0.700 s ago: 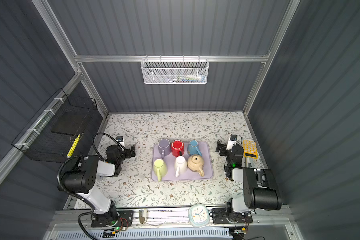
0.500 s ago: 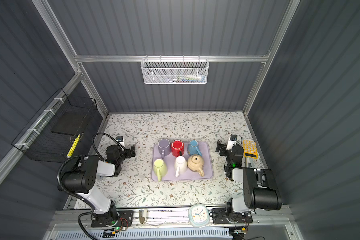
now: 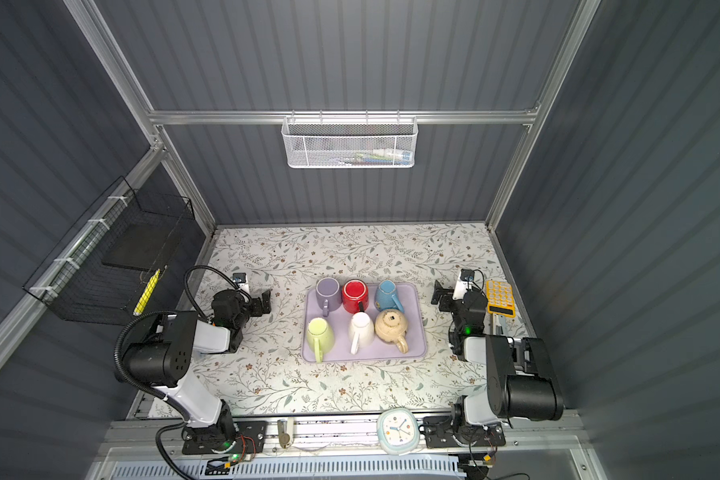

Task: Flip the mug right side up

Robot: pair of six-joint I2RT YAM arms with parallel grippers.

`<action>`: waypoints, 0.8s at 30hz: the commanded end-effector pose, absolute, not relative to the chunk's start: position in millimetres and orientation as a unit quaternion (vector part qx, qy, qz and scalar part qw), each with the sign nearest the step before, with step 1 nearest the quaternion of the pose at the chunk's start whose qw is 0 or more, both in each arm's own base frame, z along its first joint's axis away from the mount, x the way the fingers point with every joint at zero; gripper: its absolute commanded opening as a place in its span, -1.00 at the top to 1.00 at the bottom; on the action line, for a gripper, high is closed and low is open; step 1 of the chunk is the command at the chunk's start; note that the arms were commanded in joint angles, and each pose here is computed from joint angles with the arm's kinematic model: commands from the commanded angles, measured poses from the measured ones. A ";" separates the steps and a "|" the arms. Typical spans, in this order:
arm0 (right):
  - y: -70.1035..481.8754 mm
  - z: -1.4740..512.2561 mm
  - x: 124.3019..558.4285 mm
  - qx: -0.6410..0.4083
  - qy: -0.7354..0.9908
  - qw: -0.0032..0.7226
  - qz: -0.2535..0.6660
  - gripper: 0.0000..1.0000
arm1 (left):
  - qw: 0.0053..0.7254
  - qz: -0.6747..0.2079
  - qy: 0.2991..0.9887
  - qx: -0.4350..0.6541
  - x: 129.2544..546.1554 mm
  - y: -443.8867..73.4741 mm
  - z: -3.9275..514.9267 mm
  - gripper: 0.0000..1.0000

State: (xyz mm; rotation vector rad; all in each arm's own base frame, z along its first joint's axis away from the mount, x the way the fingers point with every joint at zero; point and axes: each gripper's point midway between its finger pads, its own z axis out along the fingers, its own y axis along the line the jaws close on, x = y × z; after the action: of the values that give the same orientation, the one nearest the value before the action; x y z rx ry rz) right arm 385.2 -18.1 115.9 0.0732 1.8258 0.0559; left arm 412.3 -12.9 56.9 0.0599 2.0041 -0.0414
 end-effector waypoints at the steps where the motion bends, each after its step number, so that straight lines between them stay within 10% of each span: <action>1: -18.2 119.4 387.7 0.027 0.789 0.613 0.022 -0.98 | 0.546 -0.015 0.837 0.035 418.3 -15.8 62.4 -0.99; 24: -18.6 119.3 388.0 0.029 0.790 0.612 0.029 -0.97 | 0.547 -0.016 0.836 0.035 417.4 -16.6 62.9 -0.91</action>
State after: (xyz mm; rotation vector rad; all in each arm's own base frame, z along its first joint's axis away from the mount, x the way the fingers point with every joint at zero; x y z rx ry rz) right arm 384.6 -19.0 114.0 0.0747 1.8340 0.0588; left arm 412.3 -13.0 57.0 0.0603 2.0037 -0.0416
